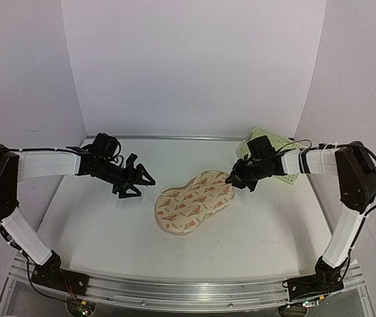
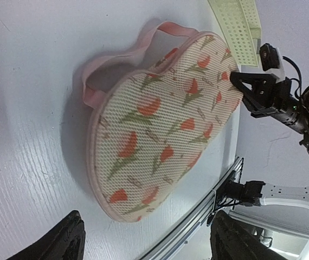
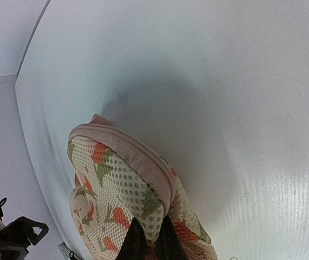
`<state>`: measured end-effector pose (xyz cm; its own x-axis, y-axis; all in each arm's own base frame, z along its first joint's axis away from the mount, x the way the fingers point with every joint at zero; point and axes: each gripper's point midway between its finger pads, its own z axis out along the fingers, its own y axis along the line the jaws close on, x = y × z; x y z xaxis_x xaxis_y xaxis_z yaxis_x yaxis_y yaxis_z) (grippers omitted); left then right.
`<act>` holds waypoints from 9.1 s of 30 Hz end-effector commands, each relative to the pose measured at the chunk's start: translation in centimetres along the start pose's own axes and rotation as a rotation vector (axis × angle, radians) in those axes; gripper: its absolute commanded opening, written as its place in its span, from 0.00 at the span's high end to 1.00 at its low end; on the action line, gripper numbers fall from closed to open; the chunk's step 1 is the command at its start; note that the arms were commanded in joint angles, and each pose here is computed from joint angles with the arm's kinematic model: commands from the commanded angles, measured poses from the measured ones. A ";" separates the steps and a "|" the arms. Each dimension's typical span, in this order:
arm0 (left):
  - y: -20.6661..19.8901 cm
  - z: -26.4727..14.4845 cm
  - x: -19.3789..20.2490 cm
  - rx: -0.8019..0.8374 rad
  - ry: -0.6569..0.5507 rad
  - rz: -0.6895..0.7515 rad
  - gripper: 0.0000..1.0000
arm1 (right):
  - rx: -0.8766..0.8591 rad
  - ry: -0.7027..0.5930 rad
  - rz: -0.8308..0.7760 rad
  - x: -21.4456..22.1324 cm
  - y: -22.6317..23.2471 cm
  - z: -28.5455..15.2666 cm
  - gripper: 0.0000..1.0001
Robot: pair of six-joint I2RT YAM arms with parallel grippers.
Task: Unzip the laundry bag and remove the bra
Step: Place the laundry bag at the center of the board, then adjust the laundry bag at the center of the board, then pick up the laundry bag at the center of the board, then pick up the zipper from the laundry bag.
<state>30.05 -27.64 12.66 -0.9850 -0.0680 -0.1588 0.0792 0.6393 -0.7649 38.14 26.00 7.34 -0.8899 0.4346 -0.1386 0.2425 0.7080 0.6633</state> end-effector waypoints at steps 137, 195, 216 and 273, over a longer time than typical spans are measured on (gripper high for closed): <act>-5.6 5.5 3.1 0.235 0.054 -0.097 0.10 | 0.081 0.123 -0.391 9.1 -2.3 4.1 1.00; -5.3 11.5 1.8 0.354 0.056 -0.261 1.00 | -0.088 0.062 -0.435 8.5 3.5 -0.4 0.88; -5.5 1.8 -4.0 0.412 -0.315 -0.489 1.00 | -0.428 0.058 -0.715 14.5 14.7 -6.4 0.40; -5.2 0.6 -3.5 0.426 -0.332 -0.549 1.00 | -0.215 -0.200 -0.653 14.9 14.7 4.0 0.76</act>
<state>32.74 -30.91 13.26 -0.7801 -0.5808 0.2327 -0.3891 0.1591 -0.9074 28.98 44.07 9.33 -0.7741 0.0132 -0.6329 -0.3977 0.7677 0.5024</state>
